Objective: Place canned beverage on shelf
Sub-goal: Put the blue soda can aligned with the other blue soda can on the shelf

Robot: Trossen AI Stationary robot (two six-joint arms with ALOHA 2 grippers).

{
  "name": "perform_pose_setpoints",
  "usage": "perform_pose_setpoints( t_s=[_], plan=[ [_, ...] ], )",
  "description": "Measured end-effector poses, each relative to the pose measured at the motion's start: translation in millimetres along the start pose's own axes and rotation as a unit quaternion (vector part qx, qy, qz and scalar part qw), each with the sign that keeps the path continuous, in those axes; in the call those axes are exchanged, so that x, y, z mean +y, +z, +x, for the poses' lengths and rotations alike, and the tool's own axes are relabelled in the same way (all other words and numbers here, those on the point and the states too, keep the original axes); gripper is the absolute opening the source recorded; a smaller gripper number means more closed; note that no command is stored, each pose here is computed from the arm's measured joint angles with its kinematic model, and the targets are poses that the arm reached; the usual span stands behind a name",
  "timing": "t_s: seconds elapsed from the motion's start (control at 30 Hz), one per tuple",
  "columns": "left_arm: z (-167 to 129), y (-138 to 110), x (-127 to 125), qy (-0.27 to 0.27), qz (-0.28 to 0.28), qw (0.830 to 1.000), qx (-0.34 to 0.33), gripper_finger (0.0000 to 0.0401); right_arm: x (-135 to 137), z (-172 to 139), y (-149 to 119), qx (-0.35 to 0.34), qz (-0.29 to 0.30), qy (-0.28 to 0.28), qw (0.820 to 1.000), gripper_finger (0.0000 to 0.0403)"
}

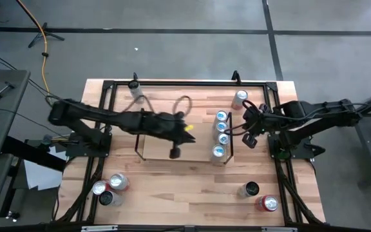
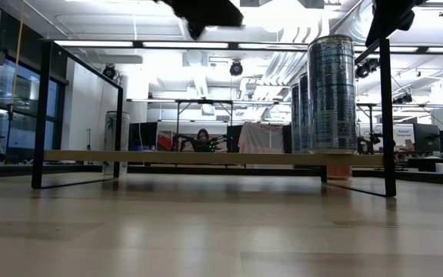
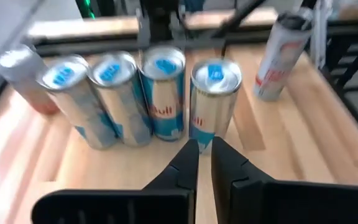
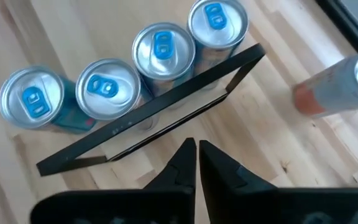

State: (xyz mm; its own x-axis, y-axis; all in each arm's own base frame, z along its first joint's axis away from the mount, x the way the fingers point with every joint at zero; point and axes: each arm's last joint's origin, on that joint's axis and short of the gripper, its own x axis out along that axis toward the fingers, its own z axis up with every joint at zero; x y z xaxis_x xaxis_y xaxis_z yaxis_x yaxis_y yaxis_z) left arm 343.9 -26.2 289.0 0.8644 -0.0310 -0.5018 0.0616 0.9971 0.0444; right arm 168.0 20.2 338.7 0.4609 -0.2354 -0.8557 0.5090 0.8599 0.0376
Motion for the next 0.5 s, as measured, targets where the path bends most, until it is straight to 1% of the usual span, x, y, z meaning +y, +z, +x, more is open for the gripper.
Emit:
perform_pose_setpoints(
  t_s=[0.13,0.3,0.4,0.5],
  plan=[
    [34.2,-8.9,-1.7,-0.001,0.005,0.999,0.032,0.0001,0.1,0.0,0.4,-0.003,-0.001,-0.002,1.000,0.0004],
    [64.7,-28.7,-3.6,-0.005,0.006,0.997,0.072,0.0000,0.5,-0.2,-0.1,-0.002,-0.007,0.000,1.000,0.0004],
    [78.8,-35.1,-6.8,-0.019,0.003,0.998,0.066,0.0000,0.5,-0.2,-0.1,-0.002,-0.014,-0.001,1.000,0.0004],
    [91.2,-38.4,-11.2,-0.031,0.005,0.998,0.047,0.0000,0.4,-0.2,-0.1,-0.004,-0.014,-0.003,1.000,0.0004]
  ],
)
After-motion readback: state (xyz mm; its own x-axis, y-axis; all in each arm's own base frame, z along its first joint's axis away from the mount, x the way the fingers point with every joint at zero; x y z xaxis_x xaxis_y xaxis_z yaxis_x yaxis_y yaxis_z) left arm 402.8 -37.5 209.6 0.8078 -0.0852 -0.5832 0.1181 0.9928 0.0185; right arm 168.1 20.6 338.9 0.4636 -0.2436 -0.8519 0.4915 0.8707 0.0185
